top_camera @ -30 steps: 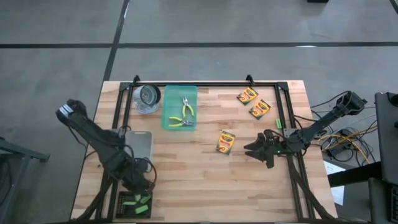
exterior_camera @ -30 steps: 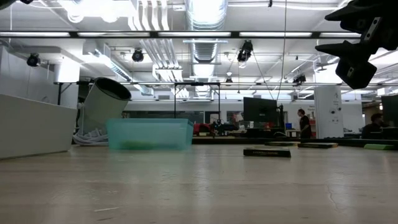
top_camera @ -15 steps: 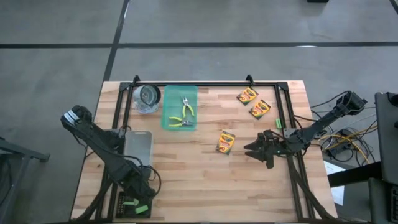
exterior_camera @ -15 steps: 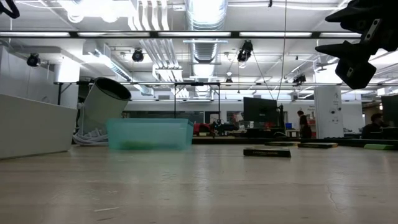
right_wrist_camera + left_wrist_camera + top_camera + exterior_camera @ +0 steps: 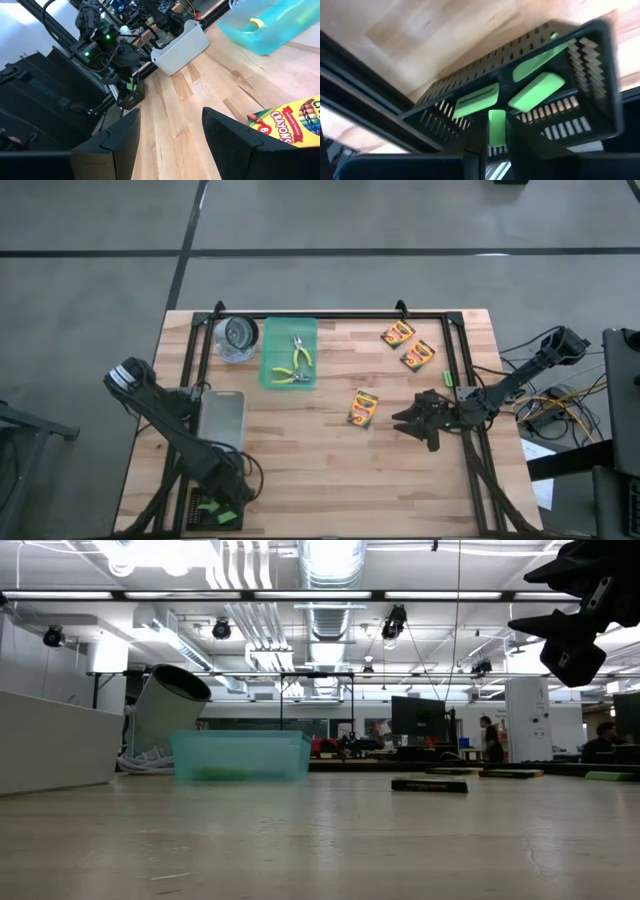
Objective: Pick & Place School Supplies
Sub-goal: Put the green eraser into the black bin
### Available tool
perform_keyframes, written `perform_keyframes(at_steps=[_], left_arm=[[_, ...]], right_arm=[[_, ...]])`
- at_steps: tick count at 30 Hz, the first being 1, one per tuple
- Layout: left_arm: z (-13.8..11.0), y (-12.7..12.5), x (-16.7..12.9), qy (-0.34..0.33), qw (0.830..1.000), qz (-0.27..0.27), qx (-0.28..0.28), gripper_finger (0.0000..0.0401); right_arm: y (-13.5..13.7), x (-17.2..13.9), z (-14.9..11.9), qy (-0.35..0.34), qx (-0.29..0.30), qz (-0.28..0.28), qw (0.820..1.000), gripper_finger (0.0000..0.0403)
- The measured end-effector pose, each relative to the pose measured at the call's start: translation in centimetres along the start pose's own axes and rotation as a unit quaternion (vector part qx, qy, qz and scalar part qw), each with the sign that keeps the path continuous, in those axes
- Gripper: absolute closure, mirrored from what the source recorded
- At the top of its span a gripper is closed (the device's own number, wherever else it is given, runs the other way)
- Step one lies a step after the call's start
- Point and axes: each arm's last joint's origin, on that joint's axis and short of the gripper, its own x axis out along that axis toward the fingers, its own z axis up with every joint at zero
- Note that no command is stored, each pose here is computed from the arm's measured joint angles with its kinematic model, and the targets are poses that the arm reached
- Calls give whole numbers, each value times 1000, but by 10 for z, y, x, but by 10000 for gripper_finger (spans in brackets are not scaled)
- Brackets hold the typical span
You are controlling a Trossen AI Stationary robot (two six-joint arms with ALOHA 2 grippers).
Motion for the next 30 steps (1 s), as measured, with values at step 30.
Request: perform_keyframes(at_steps=[30], left_arm=[[-5, -20, -3, 41, 993, -102, 38, 227]], right_arm=[[-2, 0, -2, 8, 11, -8, 1000, 197]])
